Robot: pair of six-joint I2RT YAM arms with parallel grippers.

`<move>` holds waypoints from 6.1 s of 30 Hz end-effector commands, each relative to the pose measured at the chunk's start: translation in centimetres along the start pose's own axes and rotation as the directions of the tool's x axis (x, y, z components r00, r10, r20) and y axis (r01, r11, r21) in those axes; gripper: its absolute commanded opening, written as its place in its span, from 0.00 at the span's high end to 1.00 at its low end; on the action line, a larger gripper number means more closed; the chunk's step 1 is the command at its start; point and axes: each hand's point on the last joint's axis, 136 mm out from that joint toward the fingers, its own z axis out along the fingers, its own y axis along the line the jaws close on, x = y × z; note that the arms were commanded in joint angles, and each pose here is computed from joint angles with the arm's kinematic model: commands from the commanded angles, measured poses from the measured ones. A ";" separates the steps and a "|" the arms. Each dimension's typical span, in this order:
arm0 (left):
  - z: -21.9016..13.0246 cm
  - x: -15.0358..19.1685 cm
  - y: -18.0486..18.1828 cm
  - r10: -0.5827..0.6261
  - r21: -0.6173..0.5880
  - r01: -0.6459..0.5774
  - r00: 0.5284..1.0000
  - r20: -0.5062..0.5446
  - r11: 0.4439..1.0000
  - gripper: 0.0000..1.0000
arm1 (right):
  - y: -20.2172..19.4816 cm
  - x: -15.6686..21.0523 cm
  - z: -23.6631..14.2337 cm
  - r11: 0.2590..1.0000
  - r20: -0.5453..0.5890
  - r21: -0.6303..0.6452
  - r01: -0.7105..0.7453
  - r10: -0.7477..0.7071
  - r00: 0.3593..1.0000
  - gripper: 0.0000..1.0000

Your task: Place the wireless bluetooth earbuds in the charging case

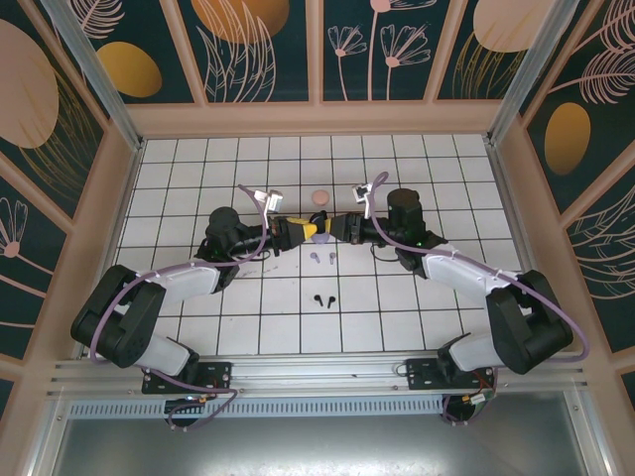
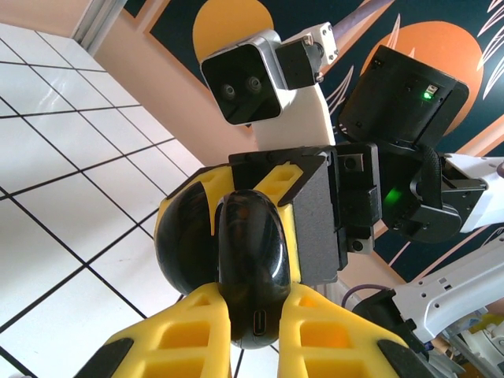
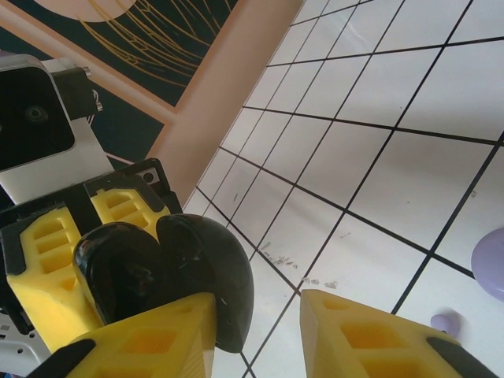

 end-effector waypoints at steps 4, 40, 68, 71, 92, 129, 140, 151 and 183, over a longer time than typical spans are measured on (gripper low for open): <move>0.2 -1.3 -1.6 0.053 0.051 -0.054 0.998 0.027 0.997 1.00 | 0.8 -1.1 0.5 0.999 0.024 -0.035 0.020 -0.019 1.000 0.72; -0.5 -5.4 0.9 0.171 -0.229 -0.157 0.984 0.045 0.961 0.23 | -3.2 -4.2 -0.1 0.938 -0.073 0.337 0.083 -0.061 0.995 1.00; 2.4 -3.0 4.6 0.078 -0.019 -0.101 0.860 -0.504 0.995 0.37 | -5.0 -3.8 -0.6 0.802 -0.449 0.354 0.482 -0.307 0.839 1.00; 2.7 -2.8 4.9 0.071 -0.010 -0.088 0.858 -0.508 0.996 0.38 | -4.6 -3.9 -0.1 0.808 -0.443 0.337 0.484 -0.317 0.839 1.00; 3.1 -2.1 5.2 0.065 0.056 -0.041 0.840 -0.539 0.998 0.52 | -2.5 -3.4 2.2 0.802 -0.464 0.290 0.522 -0.359 0.810 1.00; -0.5 -9.8 3.8 0.301 -0.176 -0.317 0.947 -0.113 0.932 1.00 | -2.2 4.6 -4.8 0.789 -0.250 0.600 0.131 0.029 0.968 0.41; -7.3 -12.4 2.5 0.507 -0.505 -0.334 0.823 0.256 0.796 1.00 | -3.7 11.0 -1.9 0.741 -0.309 0.666 0.087 0.168 0.936 0.44; -12.5 -11.9 2.0 0.540 -0.634 -0.195 0.735 0.411 0.748 1.00 | -4.4 15.2 1.8 0.690 -0.469 0.685 0.236 0.169 0.867 0.50; -13.4 -12.6 0.4 0.543 -0.617 -0.181 0.696 0.470 0.766 1.00 | -6.3 20.0 3.8 0.582 -0.578 0.725 0.367 0.224 0.785 0.58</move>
